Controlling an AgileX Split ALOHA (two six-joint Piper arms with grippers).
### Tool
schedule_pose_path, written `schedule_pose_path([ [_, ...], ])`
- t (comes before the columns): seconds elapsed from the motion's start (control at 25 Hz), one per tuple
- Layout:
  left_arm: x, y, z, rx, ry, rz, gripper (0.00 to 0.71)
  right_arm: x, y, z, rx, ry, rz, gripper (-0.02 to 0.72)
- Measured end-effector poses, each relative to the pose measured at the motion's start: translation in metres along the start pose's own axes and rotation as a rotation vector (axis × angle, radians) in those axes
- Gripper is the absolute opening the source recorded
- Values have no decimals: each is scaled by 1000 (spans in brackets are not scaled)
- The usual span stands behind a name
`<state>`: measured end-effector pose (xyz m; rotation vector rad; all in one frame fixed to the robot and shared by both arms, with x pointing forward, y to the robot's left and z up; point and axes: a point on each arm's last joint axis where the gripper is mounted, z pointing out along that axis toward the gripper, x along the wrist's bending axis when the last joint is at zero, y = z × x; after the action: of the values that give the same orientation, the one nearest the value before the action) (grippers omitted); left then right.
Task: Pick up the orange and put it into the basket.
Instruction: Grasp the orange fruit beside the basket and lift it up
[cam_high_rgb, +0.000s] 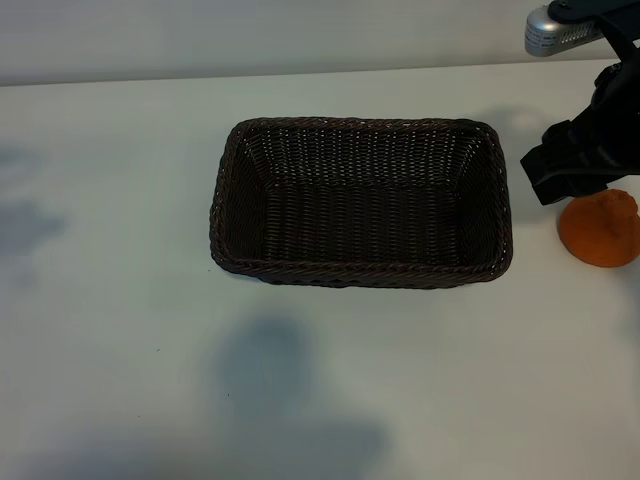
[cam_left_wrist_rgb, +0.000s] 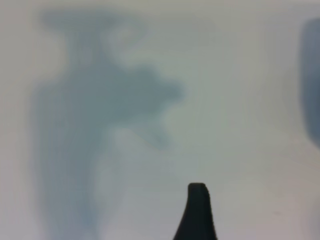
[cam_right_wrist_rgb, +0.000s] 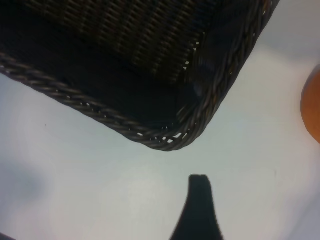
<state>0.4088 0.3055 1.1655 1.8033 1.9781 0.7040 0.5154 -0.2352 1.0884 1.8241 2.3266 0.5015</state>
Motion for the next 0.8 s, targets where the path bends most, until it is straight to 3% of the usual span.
schedule_pose_path([
  [0.08, 9, -6, -7, 12, 79, -10, 596, 0, 0, 0, 0, 0, 0, 552],
  [0.2, 15, -13, -17, 8, 123, -26, 596, 0, 0, 0, -2, -1, 1, 552],
  [0.44, 25, -50, -65, -170, 96, -52, 596, 0, 0, 0, -3, -1, 0, 552],
  [0.6, 29, -94, -72, -229, 80, -62, 596, 0, 0, 0, -3, -1, 0, 552],
  [0.8, 27, -158, -74, -354, -38, -96, 596, 0, 1, 0, -7, -2, 0, 552],
])
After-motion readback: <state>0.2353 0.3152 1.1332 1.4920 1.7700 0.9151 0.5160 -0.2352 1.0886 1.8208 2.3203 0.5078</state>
